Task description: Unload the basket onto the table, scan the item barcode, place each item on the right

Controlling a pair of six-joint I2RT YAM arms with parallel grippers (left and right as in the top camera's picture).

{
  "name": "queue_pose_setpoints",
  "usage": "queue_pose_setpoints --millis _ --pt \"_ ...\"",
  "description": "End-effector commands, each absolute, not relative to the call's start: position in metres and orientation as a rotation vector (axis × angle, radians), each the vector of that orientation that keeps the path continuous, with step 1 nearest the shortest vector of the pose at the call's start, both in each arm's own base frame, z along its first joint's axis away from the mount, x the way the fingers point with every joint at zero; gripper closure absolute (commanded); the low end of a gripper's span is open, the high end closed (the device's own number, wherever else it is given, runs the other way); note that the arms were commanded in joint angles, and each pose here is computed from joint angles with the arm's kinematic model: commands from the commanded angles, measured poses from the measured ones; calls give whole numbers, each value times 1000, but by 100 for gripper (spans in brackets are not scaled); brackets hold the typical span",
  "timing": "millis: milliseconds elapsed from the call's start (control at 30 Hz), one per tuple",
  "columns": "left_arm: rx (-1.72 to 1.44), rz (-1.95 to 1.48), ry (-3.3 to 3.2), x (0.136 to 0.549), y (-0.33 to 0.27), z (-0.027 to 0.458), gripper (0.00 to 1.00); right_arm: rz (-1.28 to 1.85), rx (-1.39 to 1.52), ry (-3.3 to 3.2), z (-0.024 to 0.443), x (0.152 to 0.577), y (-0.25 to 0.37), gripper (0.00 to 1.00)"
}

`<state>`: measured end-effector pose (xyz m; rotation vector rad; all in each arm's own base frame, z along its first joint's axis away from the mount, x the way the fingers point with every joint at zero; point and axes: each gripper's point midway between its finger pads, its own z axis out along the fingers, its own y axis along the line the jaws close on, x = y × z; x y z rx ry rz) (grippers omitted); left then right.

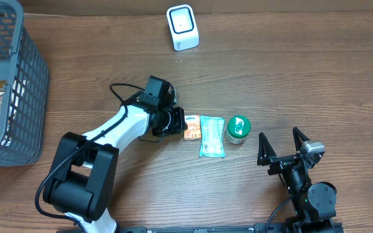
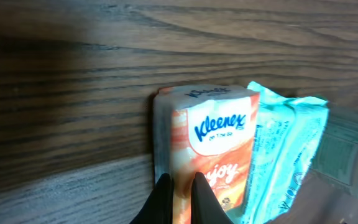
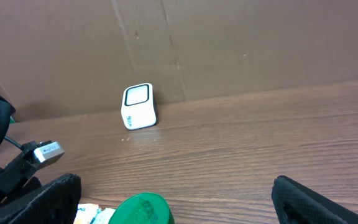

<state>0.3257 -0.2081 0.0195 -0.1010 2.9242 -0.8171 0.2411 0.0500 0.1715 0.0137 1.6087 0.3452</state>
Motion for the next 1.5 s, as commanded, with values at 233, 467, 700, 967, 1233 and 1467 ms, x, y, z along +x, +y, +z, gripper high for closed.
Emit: queue_pose_setpoints --millis 233,467,700,967,1233,1467 --pt "-182 -619 2992 327 -183 -2 96 332 22 1605 169 242 47 0" --pt "-171 -612 2992 326 -185 -3 96 332 22 1605 169 242 47 0" --pt "-191 -602 3019 324 -184 -15 96 332 22 1605 169 242 47 0" --pt "-199 -612 3012 325 -188 -16 96 332 22 1605 169 242 47 0" --pt "-202 -626 2994 329 -193 -16 96 332 22 1605 169 242 47 0" --pt "-135 -643 2974 328 -206 -14 96 332 22 1605 169 242 47 0"
